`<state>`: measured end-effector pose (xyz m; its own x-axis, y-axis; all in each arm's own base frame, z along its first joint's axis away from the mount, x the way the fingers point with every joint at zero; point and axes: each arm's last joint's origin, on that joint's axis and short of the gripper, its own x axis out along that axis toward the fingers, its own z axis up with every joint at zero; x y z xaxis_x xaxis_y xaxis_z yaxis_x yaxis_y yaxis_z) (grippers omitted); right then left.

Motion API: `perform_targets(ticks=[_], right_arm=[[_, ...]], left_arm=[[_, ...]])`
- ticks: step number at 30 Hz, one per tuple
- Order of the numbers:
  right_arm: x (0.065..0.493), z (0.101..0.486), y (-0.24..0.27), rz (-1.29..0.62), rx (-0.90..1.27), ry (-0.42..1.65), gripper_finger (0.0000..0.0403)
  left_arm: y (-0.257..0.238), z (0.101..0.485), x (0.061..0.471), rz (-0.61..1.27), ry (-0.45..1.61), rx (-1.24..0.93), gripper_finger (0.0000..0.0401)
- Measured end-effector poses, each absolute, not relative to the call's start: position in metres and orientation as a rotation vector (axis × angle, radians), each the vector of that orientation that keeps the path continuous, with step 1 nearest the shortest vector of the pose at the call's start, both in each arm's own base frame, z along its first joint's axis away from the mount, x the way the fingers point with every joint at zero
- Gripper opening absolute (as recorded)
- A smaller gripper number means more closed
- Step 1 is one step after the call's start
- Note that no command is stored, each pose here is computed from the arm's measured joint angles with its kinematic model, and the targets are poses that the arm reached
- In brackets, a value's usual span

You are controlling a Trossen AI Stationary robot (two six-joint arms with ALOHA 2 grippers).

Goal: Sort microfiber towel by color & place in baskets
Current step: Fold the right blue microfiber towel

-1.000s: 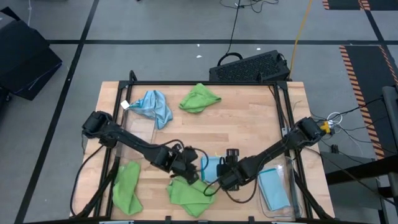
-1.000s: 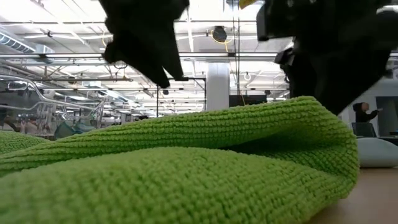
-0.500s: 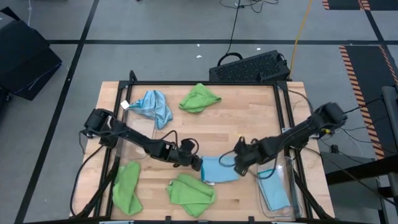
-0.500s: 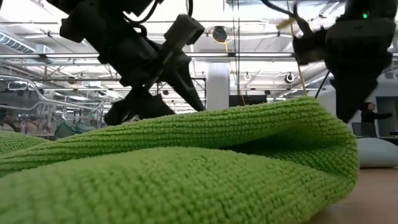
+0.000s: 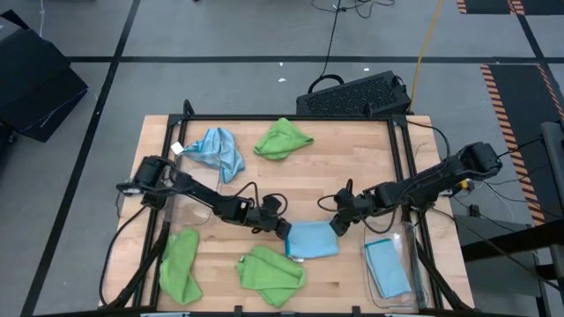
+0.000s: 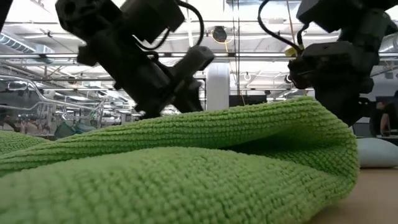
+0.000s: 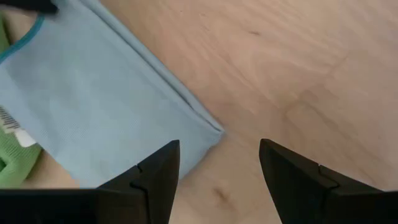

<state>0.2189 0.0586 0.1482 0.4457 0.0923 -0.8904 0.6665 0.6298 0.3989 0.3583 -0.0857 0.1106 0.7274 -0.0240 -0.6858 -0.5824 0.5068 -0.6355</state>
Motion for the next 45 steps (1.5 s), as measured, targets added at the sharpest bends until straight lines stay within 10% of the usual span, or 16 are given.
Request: perform_targets(ticks=[9, 18, 29, 45], right_arm=[[0.226, 0.134, 0.051, -0.408, 0.840, 1.138, 0.0202], [0.232, 0.124, 0.052, -0.378, 0.818, 1.153, 0.0128], [0.249, 0.133, 0.059, -0.158, 0.866, 1.025, 0.0008], [0.245, 0.126, 0.006, -0.370, 0.693, 1.039, 0.0003]], left_arm=[[-0.090, 0.099, 0.362, 0.331, 0.683, -0.924, 0.0156], [-0.091, 0.098, 0.362, 0.303, 0.693, -0.859, 0.0012], [-0.091, 0.100, 0.364, 0.306, 0.684, -0.847, 0.0013], [-0.035, 0.099, 0.374, 0.383, 0.654, -0.726, 0.0006]])
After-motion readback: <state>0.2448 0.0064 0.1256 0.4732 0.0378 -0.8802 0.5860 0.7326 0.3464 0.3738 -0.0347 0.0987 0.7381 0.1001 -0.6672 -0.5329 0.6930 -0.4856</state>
